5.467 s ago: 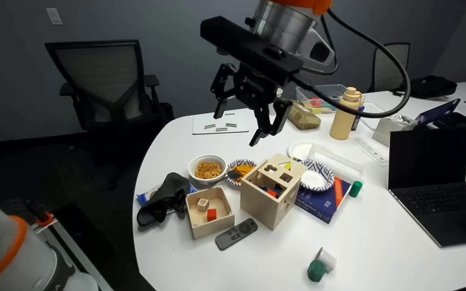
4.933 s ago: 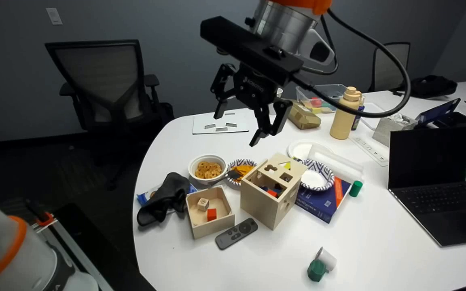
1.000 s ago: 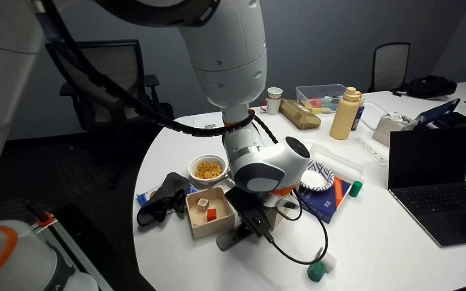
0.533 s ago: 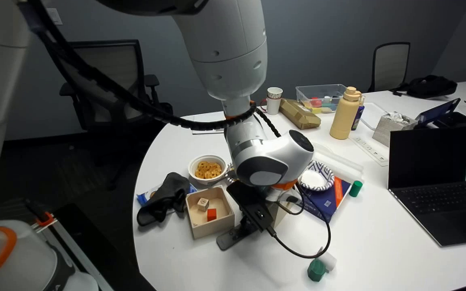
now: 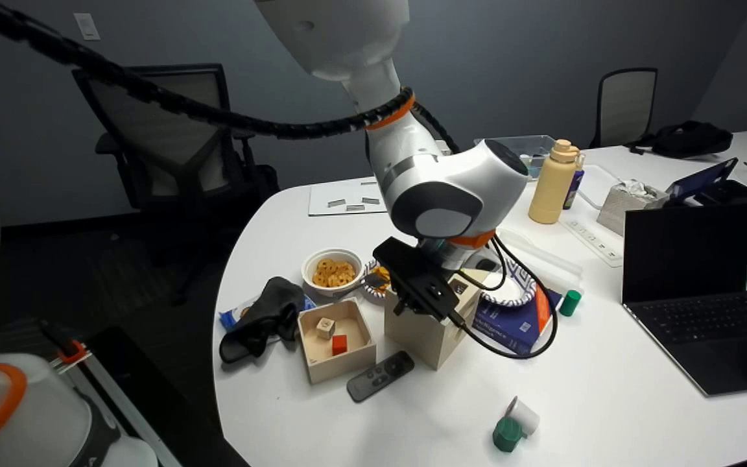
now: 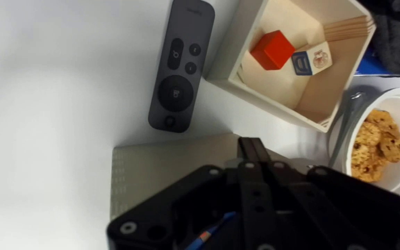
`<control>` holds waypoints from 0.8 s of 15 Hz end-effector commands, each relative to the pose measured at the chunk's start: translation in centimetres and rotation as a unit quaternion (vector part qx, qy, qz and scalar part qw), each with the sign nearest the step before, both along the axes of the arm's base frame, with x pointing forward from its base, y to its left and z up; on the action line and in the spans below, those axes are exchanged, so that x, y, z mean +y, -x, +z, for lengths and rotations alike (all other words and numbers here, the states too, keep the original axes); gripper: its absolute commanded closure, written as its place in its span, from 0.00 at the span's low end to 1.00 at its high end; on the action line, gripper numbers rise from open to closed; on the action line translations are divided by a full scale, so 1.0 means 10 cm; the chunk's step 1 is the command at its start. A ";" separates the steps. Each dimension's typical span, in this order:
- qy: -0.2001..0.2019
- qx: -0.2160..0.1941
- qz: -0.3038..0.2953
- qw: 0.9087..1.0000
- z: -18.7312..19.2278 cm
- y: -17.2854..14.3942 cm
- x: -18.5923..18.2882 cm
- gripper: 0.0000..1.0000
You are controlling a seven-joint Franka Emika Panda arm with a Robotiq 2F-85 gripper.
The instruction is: Press a button on the remote
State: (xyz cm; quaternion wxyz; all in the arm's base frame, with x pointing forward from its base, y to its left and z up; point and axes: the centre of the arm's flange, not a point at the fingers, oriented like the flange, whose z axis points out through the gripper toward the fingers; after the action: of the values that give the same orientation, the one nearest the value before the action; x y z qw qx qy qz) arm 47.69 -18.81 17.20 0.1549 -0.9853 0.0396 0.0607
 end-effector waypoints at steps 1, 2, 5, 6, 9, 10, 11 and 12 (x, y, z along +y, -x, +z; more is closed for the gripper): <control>-0.019 0.001 0.017 1.000 0.29 0.06 0.02 1.00; -0.020 0.004 0.021 1.000 0.31 0.05 0.03 1.00; -0.028 0.016 0.031 0.999 0.32 0.04 0.05 1.00; -0.028 0.021 0.033 0.999 0.30 0.04 0.07 1.00; -0.045 0.051 0.047 0.997 0.17 0.03 0.15 0.73; -0.050 0.064 0.050 0.995 0.13 0.03 0.18 0.67; -0.057 0.076 0.055 0.994 0.06 0.04 0.22 0.60; -0.064 0.087 0.058 0.992 0.02 0.04 0.25 0.51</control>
State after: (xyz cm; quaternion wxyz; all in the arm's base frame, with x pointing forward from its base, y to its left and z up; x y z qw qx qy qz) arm 46.76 -16.68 18.47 0.1946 -0.9729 0.0025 0.1251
